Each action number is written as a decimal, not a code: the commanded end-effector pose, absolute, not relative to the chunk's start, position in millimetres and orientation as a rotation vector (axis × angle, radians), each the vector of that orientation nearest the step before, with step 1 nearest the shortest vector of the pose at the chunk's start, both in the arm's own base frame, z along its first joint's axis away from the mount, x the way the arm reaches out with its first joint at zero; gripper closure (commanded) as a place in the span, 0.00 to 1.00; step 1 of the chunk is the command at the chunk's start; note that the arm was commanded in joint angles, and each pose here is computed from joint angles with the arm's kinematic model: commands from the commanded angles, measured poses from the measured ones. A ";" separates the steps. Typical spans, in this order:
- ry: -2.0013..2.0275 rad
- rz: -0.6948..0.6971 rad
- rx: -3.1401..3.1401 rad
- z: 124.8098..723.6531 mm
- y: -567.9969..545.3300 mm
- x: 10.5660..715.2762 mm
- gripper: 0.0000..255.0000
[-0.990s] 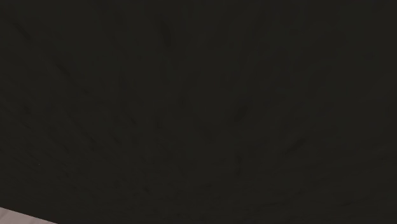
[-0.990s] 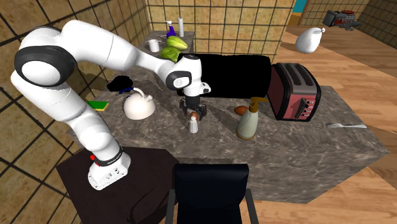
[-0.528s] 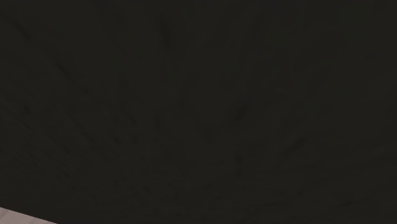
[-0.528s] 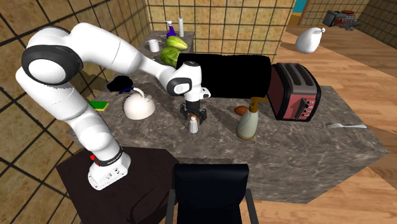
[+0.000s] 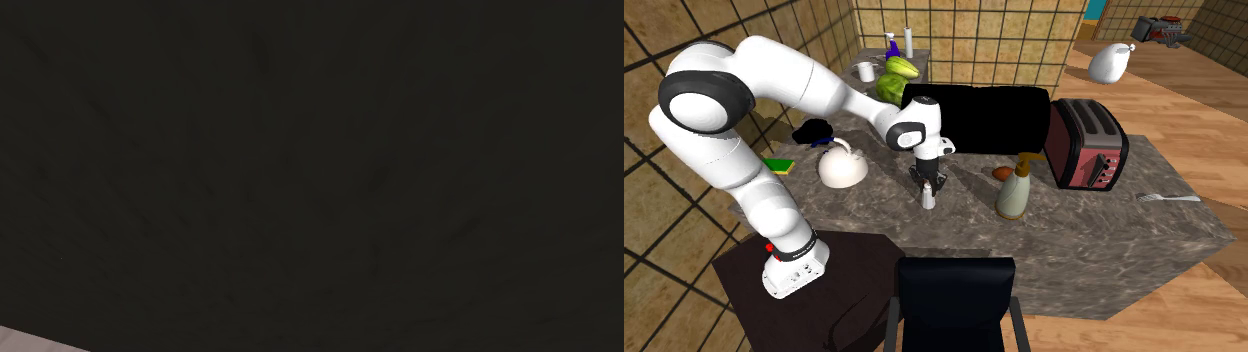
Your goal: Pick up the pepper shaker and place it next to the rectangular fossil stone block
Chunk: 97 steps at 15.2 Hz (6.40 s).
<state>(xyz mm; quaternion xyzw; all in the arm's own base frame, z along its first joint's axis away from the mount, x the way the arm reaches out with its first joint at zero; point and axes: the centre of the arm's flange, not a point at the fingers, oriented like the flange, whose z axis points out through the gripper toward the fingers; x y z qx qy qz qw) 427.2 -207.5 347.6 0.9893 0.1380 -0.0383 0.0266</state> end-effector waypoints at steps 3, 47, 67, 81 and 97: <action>0.426 -0.119 3.057 347.3 -207.5 427.1 1.00; 0.426 -0.119 3.057 527.9 -157.0 411.8 1.00; 0.426 -0.119 3.057 528.7 95.6 335.2 1.00; 0.426 -0.119 3.057 529.2 272.5 281.5 1.00; 0.426 -0.119 3.057 524.5 466.8 222.6 1.00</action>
